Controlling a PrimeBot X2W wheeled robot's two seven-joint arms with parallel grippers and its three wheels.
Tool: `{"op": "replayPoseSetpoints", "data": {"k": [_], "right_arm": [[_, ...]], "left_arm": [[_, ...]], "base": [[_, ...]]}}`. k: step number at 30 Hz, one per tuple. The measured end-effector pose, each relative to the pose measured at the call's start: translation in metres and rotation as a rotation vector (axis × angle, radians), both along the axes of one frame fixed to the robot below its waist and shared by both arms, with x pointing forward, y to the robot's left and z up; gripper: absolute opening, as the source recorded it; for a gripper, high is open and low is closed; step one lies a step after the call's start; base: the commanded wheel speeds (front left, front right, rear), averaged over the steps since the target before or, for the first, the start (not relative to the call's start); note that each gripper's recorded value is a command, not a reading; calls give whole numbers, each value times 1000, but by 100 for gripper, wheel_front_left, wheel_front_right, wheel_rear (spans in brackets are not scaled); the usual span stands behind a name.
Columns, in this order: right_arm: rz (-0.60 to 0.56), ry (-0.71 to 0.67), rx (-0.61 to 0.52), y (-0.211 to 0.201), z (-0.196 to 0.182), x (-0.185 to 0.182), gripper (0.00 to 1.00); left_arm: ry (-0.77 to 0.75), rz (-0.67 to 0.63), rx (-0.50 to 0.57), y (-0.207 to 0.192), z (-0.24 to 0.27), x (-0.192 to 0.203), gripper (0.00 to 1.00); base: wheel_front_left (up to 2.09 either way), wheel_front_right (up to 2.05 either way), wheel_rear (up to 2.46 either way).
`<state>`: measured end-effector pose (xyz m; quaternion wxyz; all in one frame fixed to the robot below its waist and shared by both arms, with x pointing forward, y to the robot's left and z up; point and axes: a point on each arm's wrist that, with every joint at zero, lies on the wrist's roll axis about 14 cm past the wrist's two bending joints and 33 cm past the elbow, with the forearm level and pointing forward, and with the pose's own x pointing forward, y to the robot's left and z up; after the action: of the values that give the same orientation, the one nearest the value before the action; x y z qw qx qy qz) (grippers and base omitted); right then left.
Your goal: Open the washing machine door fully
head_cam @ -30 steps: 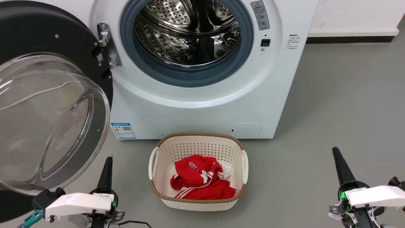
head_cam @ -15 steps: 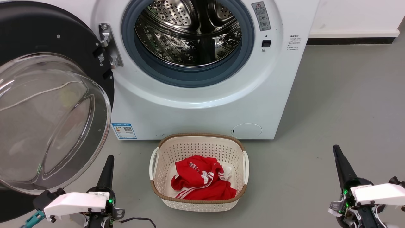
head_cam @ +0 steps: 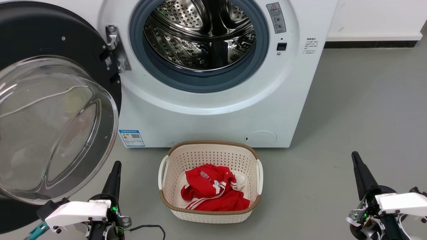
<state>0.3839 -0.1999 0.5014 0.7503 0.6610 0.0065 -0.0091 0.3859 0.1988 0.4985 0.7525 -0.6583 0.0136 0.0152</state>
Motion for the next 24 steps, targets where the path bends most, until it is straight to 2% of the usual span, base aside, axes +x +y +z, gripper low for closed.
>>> {"op": "replayPoseSetpoints", "data": {"k": [18, 24], "right_arm": [[4, -11, 124, 0, 3, 3, 0], [2, -12, 128, -1, 3, 3, 0]], "left_arm": [[-29, -2, -133, 1, 5, 2, 0], [-32, -2, -136, 1, 6, 2, 0]], "base": [[0, 0, 0], [0, 0, 0]]}}
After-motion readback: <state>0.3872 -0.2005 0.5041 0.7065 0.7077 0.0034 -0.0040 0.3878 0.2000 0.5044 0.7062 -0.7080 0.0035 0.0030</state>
